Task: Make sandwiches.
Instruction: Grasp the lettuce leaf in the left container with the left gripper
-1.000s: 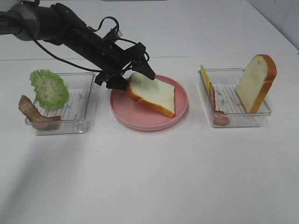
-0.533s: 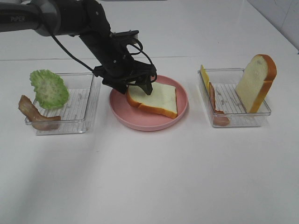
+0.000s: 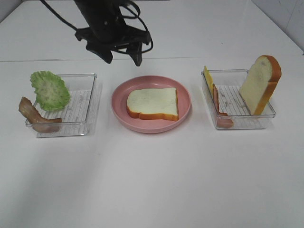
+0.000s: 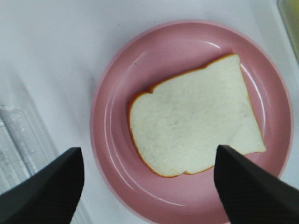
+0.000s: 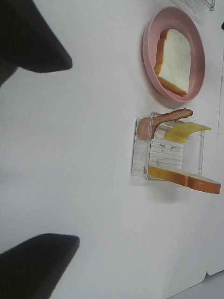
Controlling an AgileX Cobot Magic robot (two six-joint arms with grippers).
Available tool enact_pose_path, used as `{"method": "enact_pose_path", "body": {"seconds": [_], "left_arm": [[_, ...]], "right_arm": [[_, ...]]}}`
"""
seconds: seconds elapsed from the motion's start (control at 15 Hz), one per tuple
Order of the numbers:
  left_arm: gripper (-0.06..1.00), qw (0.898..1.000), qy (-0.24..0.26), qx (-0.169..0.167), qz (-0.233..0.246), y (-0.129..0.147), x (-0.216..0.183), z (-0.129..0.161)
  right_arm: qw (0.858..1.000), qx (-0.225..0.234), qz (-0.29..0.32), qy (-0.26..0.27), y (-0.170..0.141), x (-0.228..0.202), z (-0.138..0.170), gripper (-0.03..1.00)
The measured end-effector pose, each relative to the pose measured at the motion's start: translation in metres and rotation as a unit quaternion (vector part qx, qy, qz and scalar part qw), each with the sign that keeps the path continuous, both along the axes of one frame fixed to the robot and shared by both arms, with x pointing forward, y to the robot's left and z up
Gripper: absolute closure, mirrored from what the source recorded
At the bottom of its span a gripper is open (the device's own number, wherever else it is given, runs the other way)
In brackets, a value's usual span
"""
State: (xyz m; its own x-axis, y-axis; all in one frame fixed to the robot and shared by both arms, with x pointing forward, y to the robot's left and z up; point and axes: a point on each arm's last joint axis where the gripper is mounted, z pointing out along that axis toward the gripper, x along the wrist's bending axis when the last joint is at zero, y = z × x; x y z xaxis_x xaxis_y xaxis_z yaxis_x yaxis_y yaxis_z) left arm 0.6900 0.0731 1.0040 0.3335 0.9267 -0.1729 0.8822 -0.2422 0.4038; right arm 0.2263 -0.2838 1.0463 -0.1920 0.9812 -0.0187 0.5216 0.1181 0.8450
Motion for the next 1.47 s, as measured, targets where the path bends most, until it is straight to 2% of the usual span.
{"method": "enact_pose_path", "body": {"seconds": [0.07, 0.27, 0.6, 1.07, 1.27, 1.33, 1.47], "left_arm": [[0.22, 1.0, -0.001, 0.002, 0.008, 0.015, 0.002, 0.03], [0.22, 0.998, -0.017, -0.008, 0.055, 0.054, 0.017, 0.055], [0.21, 0.99, -0.019, -0.006, 0.138, 0.13, 0.038, 0.057], [0.21, 0.979, -0.016, -0.009, 0.202, 0.185, 0.046, 0.057], [0.21, 0.978, -0.01, -0.003, 0.209, 0.191, 0.041, 0.058], [0.21, 0.978, -0.004, 0.002, 0.21, 0.192, 0.038, 0.056], [0.21, 0.977, 0.015, 0.038, 0.211, 0.198, 0.026, 0.05]], "right_arm": [[1.0, 0.0, 0.0, 0.0, 0.0, 0.0, 0.0, 0.09], [1.0, 0.0, 0.0, 0.0, 0.0, 0.0, 0.0, 0.09], [1.0, 0.0, 0.0, 0.0, 0.0, 0.0, 0.0, 0.09], [1.0, 0.0, 0.0, 0.0, 0.0, 0.0, 0.0, 0.09], [1.0, 0.0, 0.0, 0.0, 0.0, 0.0, 0.0, 0.09], [1.0, 0.0, 0.0, 0.0, 0.0, 0.0, 0.0, 0.09], [1.0, 0.0, 0.0, 0.0, 0.0, 0.0, 0.0, 0.09]]}}
